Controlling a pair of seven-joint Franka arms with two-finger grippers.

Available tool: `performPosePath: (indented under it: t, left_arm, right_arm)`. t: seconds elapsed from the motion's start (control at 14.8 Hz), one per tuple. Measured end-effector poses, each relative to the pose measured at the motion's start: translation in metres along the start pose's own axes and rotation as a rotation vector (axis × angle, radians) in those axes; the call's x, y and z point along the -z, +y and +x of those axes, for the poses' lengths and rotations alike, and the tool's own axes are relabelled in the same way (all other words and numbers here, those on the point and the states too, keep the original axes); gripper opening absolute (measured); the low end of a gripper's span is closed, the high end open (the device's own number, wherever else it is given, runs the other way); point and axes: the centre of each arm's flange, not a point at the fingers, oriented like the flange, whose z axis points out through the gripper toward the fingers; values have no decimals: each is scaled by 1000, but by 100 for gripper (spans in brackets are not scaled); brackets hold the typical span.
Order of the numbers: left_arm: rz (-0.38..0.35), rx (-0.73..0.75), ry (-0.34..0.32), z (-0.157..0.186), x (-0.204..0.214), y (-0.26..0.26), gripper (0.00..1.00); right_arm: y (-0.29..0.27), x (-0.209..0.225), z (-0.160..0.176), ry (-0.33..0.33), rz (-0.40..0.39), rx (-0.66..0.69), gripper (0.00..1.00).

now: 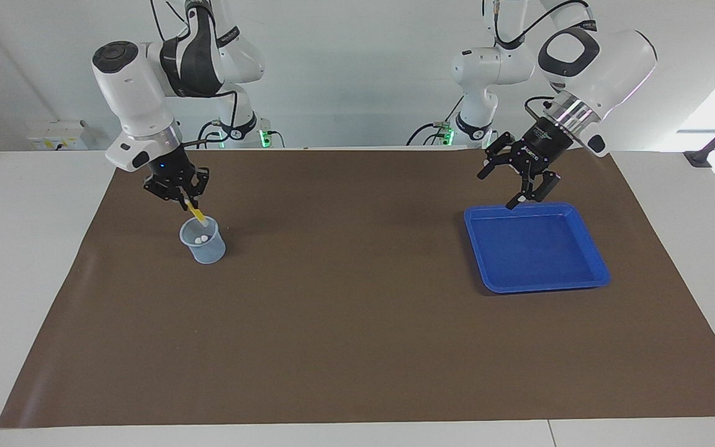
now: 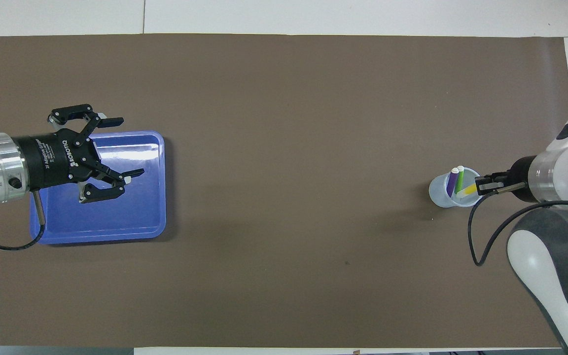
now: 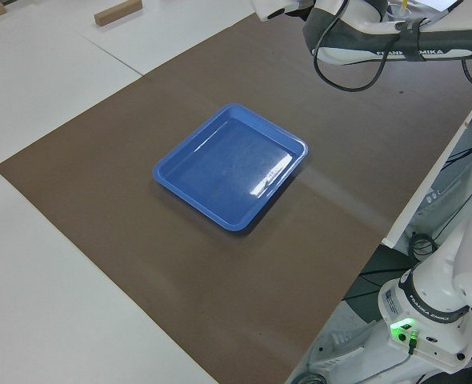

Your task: Transfer and insert pens with both arms

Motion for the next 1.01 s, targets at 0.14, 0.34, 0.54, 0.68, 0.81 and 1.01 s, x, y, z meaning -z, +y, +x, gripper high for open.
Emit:
performPosePath:
  t: [0.14,0.34,0.54,0.68,0.81,1.01]
  left_arm:
    - [-20,-28,35,0,0,2,100]
    - [-40,-68,76,1,1,4,100]
    - [-45,-158,157,-1,1,7,100]
    - [-35,-258,204,-9,-4,6,100]
    - [-19,-355,248,-13,-5,10,100]
    - [48,-518,321,-12,8,31,100]
  right_arm:
    - [5,-3,-1,-2,-9,7,19]
    - [7,-6,1,7,-15,9,19]
    - [8,-13,4,12,-17,9,19]
    - [9,-18,6,7,-16,9,19]
    - [9,-23,7,5,-16,9,19]
    - [9,-35,5,-11,-13,9,19]
